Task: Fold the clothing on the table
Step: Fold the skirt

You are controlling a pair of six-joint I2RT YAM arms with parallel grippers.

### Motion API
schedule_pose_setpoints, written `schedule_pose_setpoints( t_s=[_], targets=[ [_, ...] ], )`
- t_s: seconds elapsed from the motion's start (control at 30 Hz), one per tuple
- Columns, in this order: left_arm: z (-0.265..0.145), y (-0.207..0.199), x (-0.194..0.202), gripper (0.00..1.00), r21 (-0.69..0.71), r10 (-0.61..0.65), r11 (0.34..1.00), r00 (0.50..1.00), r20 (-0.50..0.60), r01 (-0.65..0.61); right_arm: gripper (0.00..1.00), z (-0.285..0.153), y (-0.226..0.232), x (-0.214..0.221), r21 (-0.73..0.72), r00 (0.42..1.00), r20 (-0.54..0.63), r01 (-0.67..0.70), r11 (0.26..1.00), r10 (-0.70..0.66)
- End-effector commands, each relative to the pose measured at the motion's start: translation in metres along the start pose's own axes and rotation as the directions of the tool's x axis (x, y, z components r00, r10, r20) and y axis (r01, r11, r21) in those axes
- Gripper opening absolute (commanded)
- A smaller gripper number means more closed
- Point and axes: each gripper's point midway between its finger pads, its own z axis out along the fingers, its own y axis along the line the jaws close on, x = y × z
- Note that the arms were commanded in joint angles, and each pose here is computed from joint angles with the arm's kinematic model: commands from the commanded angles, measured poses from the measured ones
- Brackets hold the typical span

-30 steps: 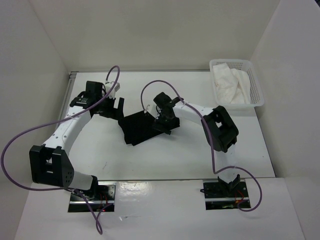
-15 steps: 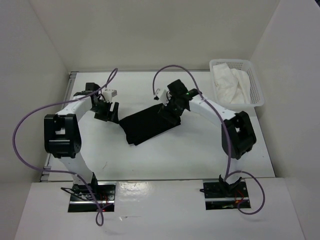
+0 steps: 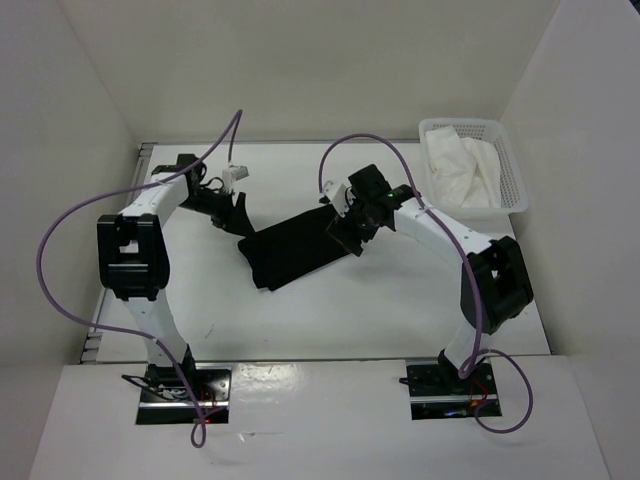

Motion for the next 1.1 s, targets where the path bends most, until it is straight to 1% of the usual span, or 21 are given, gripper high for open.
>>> schedule_pose_setpoints(
  t_s=[0.0,0.03,0.13,0.27,0.33,0.37,0.53,0.6,0.67,0.7,0.9,1.07],
  targets=[
    [-0.006,-0.056,-0.017,0.77,0.159,0.119,0.979,0.992,0.046,-0.125,0.99,0.004,0.004,-0.006,-0.017,1.0,0.024,-0.016,1.0,0.017],
    [-0.004,-0.059,-0.015,0.81,0.169,0.127,0.977,0.991,0.037,-0.131,0.99,0.004,0.004,-0.006,-0.017,1.0,0.024,-0.016,1.0,0.017],
    [0.007,-0.058,-0.011,0.83,0.186,0.137,0.973,0.991,0.0,-0.135,0.99,0.007,0.003,-0.006,-0.017,1.0,0.024,-0.016,1.0,0.017],
    [0.024,-0.043,0.003,0.83,0.266,0.106,0.96,0.993,-0.055,-0.087,0.99,0.009,0.006,-0.004,-0.03,1.0,0.02,-0.017,0.999,0.018],
    [0.027,-0.044,0.005,0.83,0.305,0.085,0.95,0.994,-0.066,-0.061,0.99,0.009,0.006,-0.004,-0.03,1.0,0.02,-0.017,0.999,0.018],
    [0.029,-0.035,0.005,0.83,0.308,0.083,0.95,0.994,-0.067,-0.059,0.99,0.009,0.006,-0.004,-0.03,1.0,0.02,-0.017,0.999,0.018],
    [0.04,-0.024,0.015,0.83,0.326,0.071,0.944,0.993,-0.089,-0.039,0.99,0.01,0.005,0.002,-0.029,0.999,0.01,-0.036,0.999,0.036],
    [0.041,-0.024,0.018,0.83,0.33,0.073,0.943,0.993,-0.091,-0.039,0.99,0.013,0.005,0.002,-0.029,0.999,0.01,-0.036,0.999,0.036],
    [0.042,-0.024,0.023,0.83,0.337,0.053,0.941,0.993,-0.107,-0.014,0.99,0.016,0.005,0.003,-0.033,0.999,0.002,-0.037,0.999,0.037],
    [0.042,-0.024,0.023,0.83,0.338,0.063,0.941,0.993,-0.103,-0.025,0.99,0.016,0.005,0.003,-0.033,0.999,0.002,-0.037,0.999,0.037],
    [0.047,-0.013,0.043,0.83,0.344,0.016,0.938,0.991,-0.134,0.032,0.99,0.019,0.007,0.005,-0.046,0.999,-0.002,-0.039,0.998,0.039],
    [0.054,0.006,0.061,0.83,0.358,-0.044,0.929,0.988,-0.145,0.094,0.99,0.022,0.008,0.007,-0.05,0.999,-0.01,-0.04,0.998,0.04]
  ],
)
